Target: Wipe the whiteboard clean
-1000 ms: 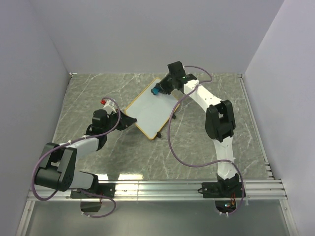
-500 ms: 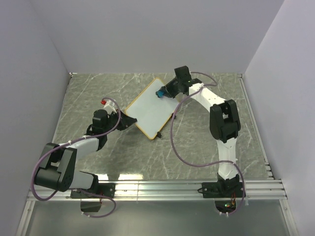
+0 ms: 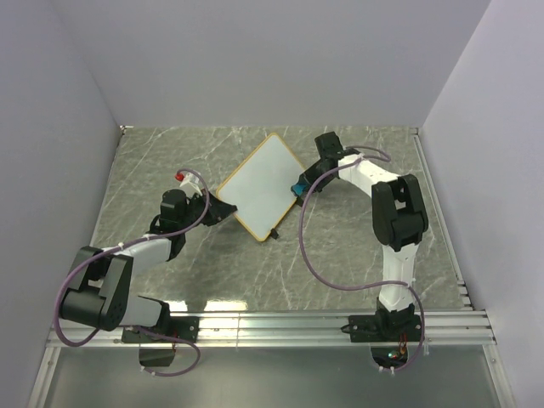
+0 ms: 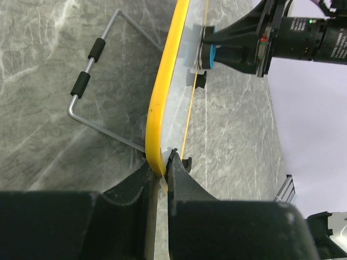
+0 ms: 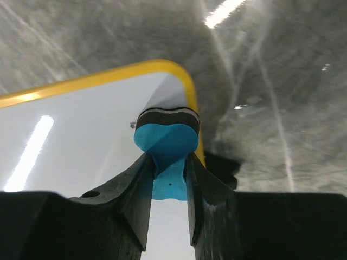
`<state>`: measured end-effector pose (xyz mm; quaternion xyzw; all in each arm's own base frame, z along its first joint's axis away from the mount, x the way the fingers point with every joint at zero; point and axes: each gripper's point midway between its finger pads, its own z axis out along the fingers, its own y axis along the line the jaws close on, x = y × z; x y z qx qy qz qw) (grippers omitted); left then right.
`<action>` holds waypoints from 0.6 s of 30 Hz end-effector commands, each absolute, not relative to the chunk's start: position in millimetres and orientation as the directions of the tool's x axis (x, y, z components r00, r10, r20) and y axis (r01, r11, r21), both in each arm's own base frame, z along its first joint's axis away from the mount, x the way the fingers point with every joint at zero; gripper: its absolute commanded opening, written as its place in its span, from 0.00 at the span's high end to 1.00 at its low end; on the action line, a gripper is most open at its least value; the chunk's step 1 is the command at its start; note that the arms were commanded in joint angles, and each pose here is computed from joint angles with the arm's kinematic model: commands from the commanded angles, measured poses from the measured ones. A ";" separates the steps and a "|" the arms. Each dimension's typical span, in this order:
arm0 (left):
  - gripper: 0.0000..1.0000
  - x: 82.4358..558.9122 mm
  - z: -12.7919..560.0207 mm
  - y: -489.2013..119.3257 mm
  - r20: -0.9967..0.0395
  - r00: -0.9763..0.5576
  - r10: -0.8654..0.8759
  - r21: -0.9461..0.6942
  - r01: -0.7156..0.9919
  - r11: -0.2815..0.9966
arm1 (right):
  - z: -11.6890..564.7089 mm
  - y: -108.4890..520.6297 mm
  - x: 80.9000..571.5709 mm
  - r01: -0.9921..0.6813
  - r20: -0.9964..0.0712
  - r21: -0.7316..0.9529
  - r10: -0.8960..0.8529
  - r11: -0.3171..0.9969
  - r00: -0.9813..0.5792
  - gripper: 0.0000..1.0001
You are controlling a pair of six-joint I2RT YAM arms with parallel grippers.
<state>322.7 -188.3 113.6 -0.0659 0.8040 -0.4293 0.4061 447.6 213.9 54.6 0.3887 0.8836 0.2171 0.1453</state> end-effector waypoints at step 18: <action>1.00 295.7 58.1 -181.7 -0.553 -0.753 -0.355 -0.674 0.155 0.722 | 124.0 200.2 430.4 0.503 -0.253 0.538 0.699 0.676 -0.669 1.00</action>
